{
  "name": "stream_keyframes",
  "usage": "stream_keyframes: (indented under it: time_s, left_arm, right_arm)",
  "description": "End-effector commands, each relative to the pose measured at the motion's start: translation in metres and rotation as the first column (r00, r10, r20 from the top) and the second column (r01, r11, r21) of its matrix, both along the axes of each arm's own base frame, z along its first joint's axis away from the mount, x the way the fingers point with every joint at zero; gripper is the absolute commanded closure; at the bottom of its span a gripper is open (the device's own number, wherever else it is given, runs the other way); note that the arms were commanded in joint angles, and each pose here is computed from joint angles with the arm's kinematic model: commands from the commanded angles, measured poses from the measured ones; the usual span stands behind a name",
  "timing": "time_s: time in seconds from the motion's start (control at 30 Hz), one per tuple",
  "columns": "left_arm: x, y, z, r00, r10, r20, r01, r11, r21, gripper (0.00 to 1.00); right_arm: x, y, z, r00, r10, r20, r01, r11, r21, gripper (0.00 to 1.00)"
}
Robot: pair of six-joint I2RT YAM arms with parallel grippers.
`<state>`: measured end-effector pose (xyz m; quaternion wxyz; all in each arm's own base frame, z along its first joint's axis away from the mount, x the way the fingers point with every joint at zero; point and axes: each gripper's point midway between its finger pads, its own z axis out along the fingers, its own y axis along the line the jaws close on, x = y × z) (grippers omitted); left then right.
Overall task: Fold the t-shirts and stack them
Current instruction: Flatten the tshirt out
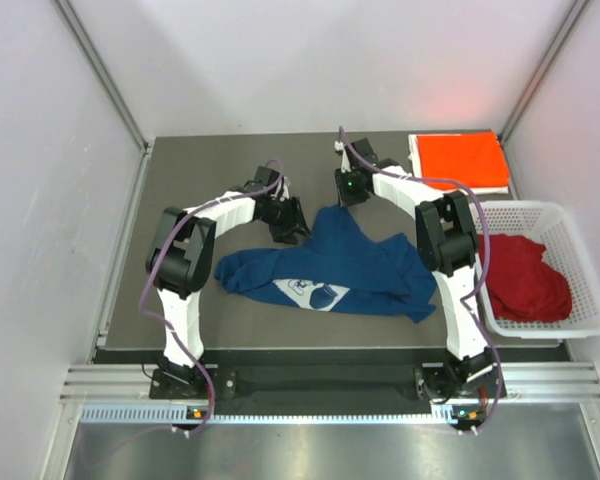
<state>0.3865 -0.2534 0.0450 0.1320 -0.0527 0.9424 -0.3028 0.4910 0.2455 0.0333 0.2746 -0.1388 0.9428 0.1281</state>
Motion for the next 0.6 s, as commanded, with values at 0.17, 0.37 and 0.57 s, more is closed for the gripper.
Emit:
stream_keyframes:
  time_s: [0.17,0.37,0.57]
  left_arm:
    - [-0.002,-0.008,0.004,0.999,0.035,0.038,-0.035,0.999,-0.01,0.45]
    - [-0.02,0.0,0.009,0.998,0.054,0.023,-0.054,0.999,-0.008,0.5]
    - [-0.041,-0.005,0.032,0.998,0.056,0.043,-0.054,0.998,-0.046,0.5]
  right_arm:
    - [0.034,0.007,0.027,0.994,-0.023,0.106,0.016,0.997,0.072,0.97]
    - [0.018,-0.022,0.091,0.979,-0.114,0.169,0.115,0.993,0.006,1.0]
    - [-0.041,-0.071,0.14,0.952,-0.232,0.2,0.263,0.953,-0.148,1.0]
